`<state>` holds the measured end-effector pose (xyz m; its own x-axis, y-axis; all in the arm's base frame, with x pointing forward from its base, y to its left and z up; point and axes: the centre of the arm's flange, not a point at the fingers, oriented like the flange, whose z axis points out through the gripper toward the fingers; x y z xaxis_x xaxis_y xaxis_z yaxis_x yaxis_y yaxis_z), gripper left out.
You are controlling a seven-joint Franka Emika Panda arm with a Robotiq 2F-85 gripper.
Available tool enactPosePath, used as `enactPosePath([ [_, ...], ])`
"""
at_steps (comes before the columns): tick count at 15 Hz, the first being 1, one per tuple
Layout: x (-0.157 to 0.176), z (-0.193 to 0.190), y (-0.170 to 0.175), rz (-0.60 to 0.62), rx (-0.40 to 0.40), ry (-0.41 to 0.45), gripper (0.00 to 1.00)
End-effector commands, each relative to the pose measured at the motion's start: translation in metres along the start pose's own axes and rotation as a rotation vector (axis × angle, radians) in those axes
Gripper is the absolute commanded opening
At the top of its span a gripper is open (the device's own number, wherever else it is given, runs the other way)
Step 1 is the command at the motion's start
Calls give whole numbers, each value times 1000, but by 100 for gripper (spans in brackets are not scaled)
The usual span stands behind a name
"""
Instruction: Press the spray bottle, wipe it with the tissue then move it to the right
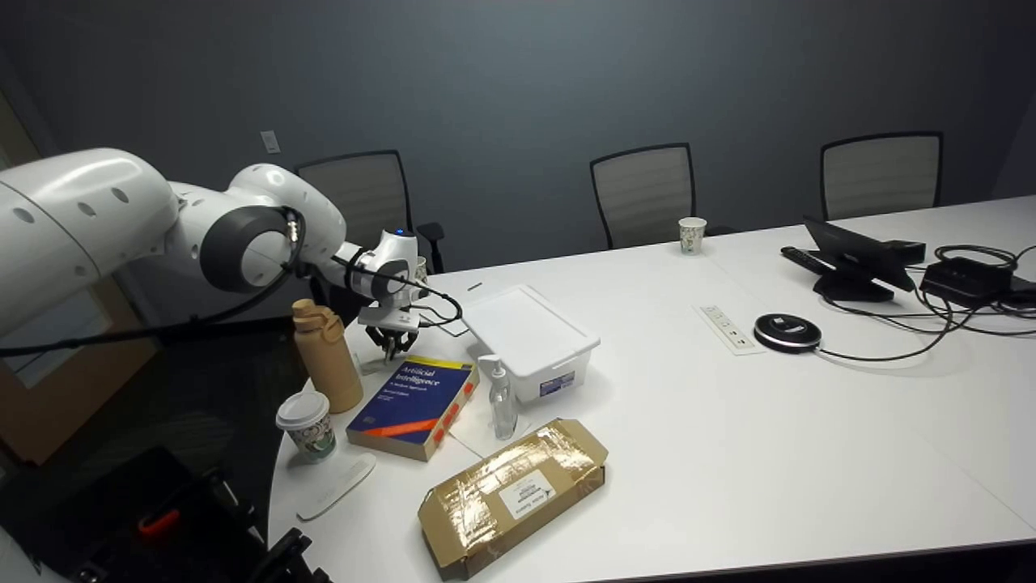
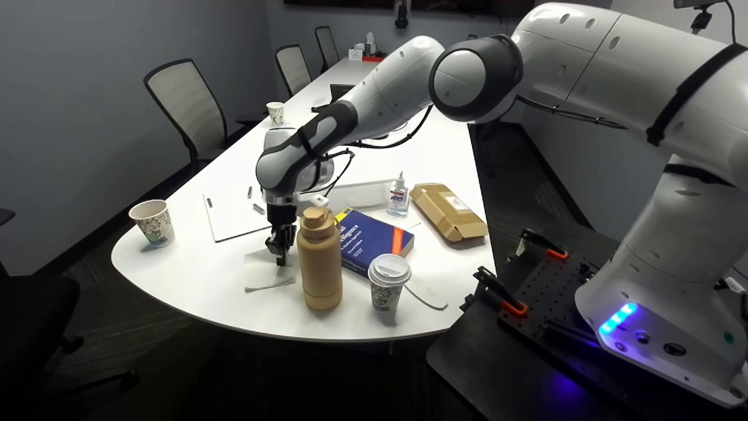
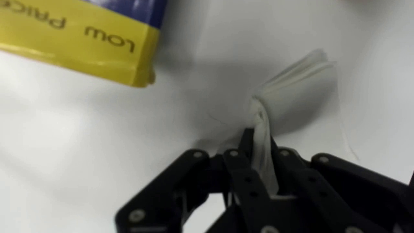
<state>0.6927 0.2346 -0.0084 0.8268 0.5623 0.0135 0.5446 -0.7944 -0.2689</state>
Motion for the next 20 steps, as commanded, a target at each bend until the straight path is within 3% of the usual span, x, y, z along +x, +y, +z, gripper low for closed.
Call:
enactPosePath([
  [1, 3, -26, 25, 50, 3, 38, 2],
  [8, -19, -115, 94, 178, 38, 179, 2],
  [12, -39, -169, 117, 248, 32, 250, 2],
  [20, -70, -211, 129, 320, 85, 200, 2],
])
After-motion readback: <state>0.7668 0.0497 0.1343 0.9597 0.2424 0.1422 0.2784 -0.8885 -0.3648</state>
